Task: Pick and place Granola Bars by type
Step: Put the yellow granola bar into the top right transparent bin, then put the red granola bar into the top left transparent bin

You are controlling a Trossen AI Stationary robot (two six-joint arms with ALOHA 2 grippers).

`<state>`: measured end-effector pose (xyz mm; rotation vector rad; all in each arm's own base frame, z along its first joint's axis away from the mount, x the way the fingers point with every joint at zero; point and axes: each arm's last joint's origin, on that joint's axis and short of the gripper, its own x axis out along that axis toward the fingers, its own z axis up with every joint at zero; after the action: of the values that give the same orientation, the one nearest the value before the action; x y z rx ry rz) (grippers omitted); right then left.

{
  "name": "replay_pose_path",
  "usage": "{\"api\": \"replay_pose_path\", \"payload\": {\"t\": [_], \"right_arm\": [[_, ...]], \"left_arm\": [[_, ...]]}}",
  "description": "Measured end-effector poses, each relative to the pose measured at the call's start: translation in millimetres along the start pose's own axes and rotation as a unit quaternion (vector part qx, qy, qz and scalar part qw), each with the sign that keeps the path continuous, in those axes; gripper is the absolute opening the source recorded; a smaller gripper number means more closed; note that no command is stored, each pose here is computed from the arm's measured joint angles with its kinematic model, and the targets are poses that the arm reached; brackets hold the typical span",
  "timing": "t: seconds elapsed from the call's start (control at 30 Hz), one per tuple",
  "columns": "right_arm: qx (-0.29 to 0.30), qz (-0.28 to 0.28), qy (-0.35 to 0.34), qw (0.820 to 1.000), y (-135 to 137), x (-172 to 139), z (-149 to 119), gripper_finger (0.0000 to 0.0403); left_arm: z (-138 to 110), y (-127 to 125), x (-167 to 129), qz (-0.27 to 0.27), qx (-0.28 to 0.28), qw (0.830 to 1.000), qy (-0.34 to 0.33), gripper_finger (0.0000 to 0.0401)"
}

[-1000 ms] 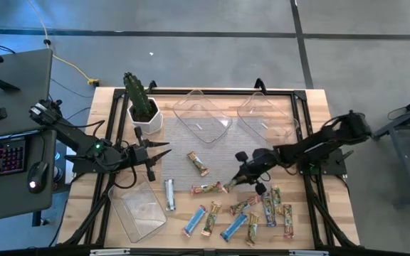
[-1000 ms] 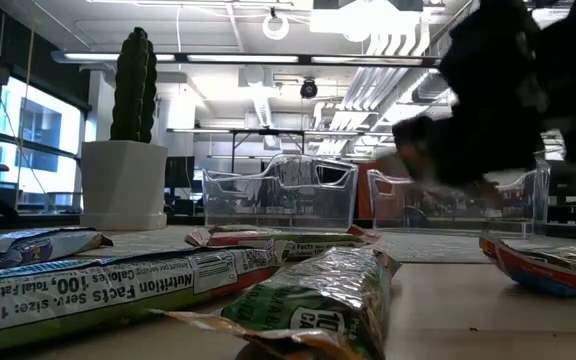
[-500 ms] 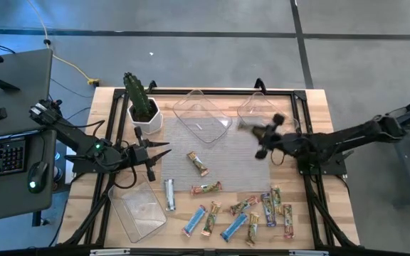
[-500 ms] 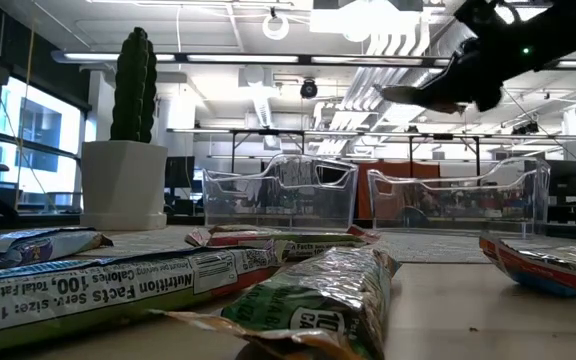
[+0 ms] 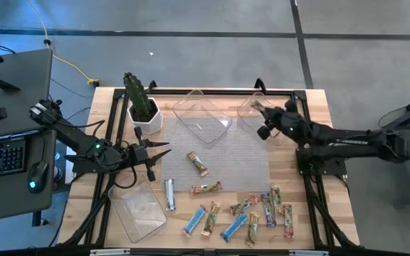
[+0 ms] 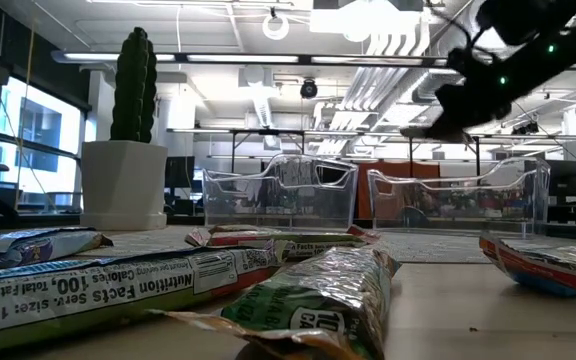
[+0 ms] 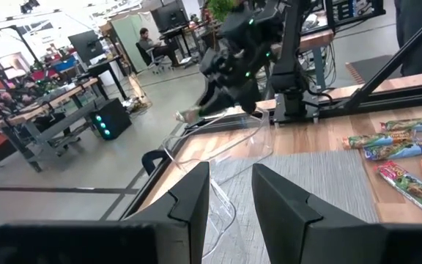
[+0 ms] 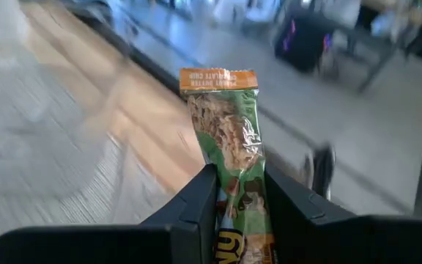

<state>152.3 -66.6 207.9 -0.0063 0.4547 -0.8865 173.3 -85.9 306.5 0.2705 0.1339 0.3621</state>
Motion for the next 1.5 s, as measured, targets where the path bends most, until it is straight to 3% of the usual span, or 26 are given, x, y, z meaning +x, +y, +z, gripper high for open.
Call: {"api": "replay_pose_path", "payload": {"t": [0.23,0.63,1.0,1.2,1.5], "right_arm": [[0.043,-0.010,0.092,0.995,-10.2,16.6,-25.9,0.0083],[0.026,-0.004,0.194,0.981,-7.3,42.9,-53.1,0.0083],[0.018,0.006,0.168,0.986,-5.3,47.6,-49.7,0.0143],[-0.020,0.016,0.128,0.991,-4.4,48.5,-40.8,0.0168],[-0.060,0.049,0.029,0.997,4.2,36.1,14.0,0.0169]], "left_arm": [[-0.1,0.0,0.0,0.001,0.000,1.000,0.000,0.0101],[-0.5,-0.1,0.1,0.000,0.002,1.000,0.002,0.0101],[-0.8,-0.2,0.0,-0.001,0.003,1.000,0.003,0.0101],[-0.9,-0.2,0.0,-0.001,0.003,1.000,0.003,0.0101],[-0.9,-0.2,0.0,-0.001,-0.008,1.000,0.003,0.0101]]}}
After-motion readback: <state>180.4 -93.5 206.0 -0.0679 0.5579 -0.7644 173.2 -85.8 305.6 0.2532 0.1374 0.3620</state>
